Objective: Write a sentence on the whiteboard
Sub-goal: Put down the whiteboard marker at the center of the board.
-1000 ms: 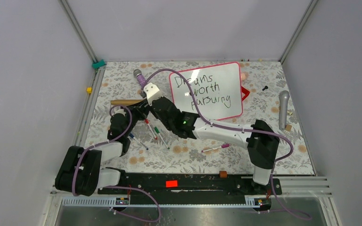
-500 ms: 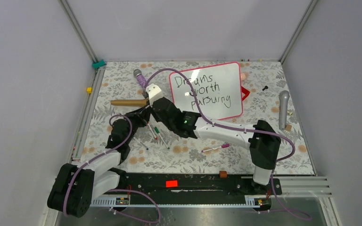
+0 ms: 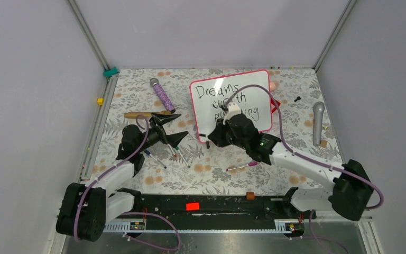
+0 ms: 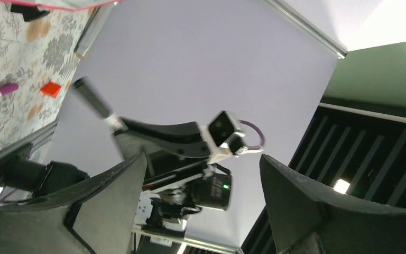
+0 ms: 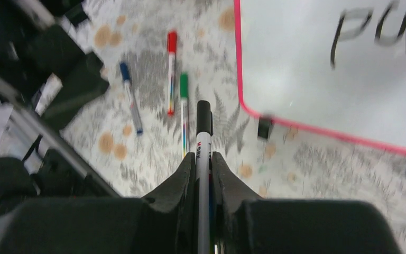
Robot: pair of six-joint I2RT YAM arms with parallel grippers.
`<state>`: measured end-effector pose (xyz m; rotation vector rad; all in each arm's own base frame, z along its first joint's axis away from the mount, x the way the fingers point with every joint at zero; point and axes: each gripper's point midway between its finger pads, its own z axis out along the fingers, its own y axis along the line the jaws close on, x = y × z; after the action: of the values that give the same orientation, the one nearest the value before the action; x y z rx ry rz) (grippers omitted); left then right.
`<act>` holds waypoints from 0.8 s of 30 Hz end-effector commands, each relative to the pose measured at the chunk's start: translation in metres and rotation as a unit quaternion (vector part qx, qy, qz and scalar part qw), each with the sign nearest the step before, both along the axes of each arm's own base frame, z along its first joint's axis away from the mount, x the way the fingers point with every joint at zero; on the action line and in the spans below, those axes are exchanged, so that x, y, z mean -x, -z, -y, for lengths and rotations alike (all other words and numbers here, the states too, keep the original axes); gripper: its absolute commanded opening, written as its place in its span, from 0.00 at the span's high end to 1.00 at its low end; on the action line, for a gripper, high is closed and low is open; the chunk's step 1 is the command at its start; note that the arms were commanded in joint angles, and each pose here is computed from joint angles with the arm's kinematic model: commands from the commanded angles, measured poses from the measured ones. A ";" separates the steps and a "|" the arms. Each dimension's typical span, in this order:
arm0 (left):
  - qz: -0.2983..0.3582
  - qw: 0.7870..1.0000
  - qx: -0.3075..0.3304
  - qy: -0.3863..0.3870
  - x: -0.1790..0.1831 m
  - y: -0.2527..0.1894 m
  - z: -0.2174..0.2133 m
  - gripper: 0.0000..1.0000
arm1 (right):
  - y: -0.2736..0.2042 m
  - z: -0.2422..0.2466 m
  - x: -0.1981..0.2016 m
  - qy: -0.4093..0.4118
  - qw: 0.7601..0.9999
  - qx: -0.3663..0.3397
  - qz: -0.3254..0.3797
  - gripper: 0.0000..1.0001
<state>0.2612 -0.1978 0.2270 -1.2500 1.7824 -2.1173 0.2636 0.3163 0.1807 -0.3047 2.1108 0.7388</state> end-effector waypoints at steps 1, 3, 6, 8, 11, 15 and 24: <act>0.009 0.996 -0.045 0.079 0.007 -0.009 0.012 0.20 | 0.019 0.018 0.046 -0.040 0.992 -0.049 -0.105 1.00; 0.008 0.991 -0.093 0.093 0.006 -0.001 0.012 0.20 | 0.029 0.031 0.054 -0.043 0.988 -0.046 -0.139 0.98; 0.027 0.977 -0.178 0.115 0.007 0.012 0.010 0.20 | 0.041 0.034 0.069 -0.060 0.982 -0.056 -0.170 0.95; 0.036 0.965 -0.221 0.134 0.008 0.018 0.009 0.20 | 0.052 0.035 0.073 -0.056 0.979 -0.060 -0.187 0.94; 0.035 0.944 -0.287 0.160 0.012 0.037 0.002 0.20 | 0.069 0.037 0.073 -0.047 0.976 -0.056 -0.203 0.94; 0.046 0.924 -0.340 0.168 0.014 0.057 -0.007 0.19 | 0.078 0.030 0.062 -0.036 0.974 -0.079 -0.209 0.83; 0.108 0.893 -0.398 0.181 0.020 0.068 -0.016 0.10 | 0.071 0.072 0.039 0.050 0.986 -0.043 -0.154 0.01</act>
<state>0.2398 -0.1882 0.1545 -0.6653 2.5387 -1.3489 0.2047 0.2682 0.0837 -0.0883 2.4961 0.9563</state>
